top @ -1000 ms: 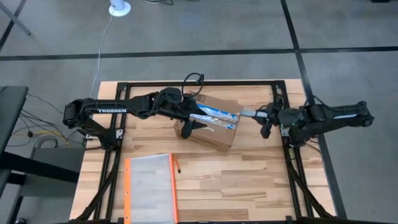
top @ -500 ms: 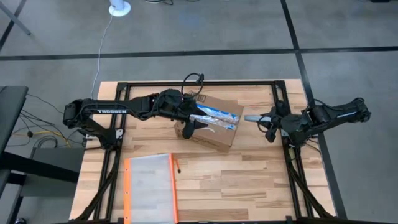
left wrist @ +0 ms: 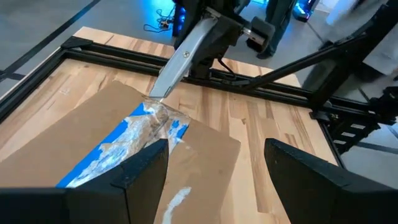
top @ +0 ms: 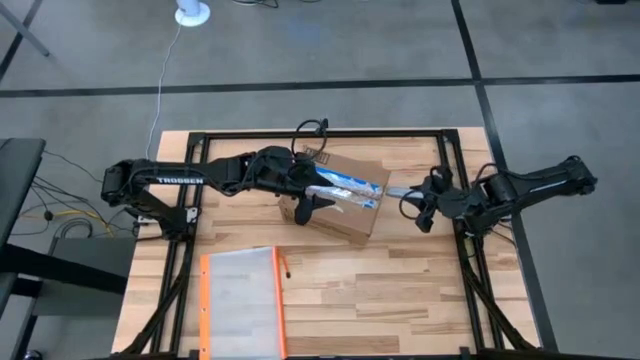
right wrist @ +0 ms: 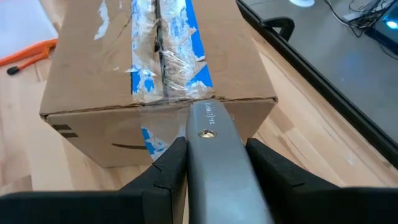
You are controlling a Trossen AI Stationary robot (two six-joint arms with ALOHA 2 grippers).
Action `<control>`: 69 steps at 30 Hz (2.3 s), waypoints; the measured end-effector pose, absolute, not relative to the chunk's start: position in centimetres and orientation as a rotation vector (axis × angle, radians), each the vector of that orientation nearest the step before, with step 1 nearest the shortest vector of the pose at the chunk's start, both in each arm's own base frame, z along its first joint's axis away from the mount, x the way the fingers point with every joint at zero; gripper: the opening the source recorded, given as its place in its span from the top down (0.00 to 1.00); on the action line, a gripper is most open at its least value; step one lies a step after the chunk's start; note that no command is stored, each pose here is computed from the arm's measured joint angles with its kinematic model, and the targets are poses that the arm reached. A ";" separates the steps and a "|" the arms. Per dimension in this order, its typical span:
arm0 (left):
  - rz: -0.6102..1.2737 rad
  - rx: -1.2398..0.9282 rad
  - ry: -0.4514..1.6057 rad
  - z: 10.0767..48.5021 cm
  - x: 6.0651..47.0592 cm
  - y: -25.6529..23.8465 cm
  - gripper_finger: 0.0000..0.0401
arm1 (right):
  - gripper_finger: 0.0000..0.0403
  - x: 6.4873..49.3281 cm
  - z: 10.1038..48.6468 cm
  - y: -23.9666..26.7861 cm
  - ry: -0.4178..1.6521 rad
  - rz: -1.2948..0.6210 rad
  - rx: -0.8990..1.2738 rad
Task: Unpack boxes
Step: Open the cardboard box with the silver cutter
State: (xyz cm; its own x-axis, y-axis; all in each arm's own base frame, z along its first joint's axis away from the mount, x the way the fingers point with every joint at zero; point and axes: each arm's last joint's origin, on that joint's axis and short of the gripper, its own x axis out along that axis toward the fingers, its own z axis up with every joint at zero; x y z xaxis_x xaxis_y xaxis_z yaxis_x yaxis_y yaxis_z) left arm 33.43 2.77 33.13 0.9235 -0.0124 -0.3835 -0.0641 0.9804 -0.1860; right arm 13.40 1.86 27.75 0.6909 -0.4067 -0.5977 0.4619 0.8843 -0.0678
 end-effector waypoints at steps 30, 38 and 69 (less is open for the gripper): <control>0.189 0.062 0.648 24.8 37.7 -3.4 0.37 | 0.72 15.6 27.0 1.5 0.703 -0.427 0.184; 0.036 0.183 0.658 25.7 37.5 -3.6 0.37 | 0.72 15.7 27.0 1.4 0.707 -0.417 0.196; 0.043 0.383 0.758 24.1 38.5 -4.2 0.37 | 0.72 16.0 27.2 1.1 0.688 -0.373 0.232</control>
State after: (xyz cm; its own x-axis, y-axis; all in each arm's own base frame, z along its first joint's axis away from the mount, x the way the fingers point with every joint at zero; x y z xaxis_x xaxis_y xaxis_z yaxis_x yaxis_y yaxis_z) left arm 38.51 -4.19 24.06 0.7288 0.1744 -0.6622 0.0985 0.9302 0.3535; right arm 16.03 1.15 27.21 0.7102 -0.2579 -0.6551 0.4087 0.9087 0.0854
